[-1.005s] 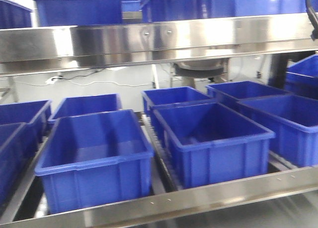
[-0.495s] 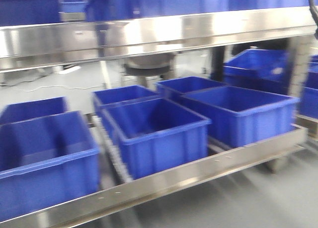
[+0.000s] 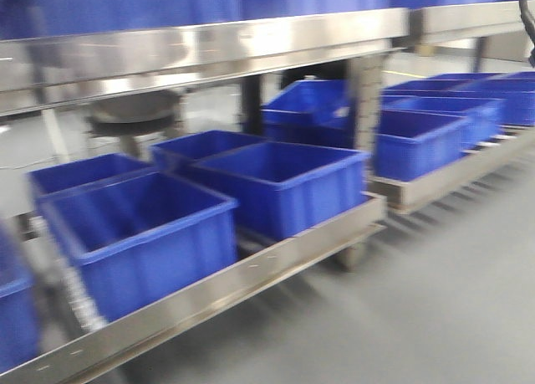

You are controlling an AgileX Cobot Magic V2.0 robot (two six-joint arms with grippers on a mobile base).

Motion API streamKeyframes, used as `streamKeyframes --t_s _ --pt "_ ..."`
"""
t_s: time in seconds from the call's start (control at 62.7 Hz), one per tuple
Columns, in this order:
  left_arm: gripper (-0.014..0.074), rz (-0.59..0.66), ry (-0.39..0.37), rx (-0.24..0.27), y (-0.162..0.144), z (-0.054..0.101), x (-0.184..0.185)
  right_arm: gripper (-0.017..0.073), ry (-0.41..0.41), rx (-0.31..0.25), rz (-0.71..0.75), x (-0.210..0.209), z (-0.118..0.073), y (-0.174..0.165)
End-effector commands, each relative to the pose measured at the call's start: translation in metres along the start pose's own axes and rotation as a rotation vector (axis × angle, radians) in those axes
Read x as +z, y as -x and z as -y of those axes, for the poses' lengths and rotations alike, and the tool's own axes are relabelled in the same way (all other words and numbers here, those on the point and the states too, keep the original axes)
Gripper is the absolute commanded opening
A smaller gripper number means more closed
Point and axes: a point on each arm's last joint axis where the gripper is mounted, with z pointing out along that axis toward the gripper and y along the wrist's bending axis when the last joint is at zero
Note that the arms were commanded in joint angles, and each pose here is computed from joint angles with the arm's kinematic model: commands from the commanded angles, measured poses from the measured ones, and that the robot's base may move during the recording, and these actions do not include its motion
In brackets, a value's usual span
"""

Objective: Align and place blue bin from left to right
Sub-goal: 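Drive away from the rack holding the bin in both grippers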

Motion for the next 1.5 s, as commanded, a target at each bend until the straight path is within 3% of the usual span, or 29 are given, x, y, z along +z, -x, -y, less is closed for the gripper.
streamKeyframes --t_s 0.0,1.484 --pt "-0.0013 0.100 0.000 0.028 0.0096 -0.0025 -0.0096 -0.0075 -0.045 -0.041 0.151 -0.0202 0.0087 0.0152" --pt "-0.0013 0.101 0.004 0.029 0.0097 -0.0029 -0.0096 -0.0075 -0.045 -0.041 0.151 -0.0202 0.0087 0.0152"
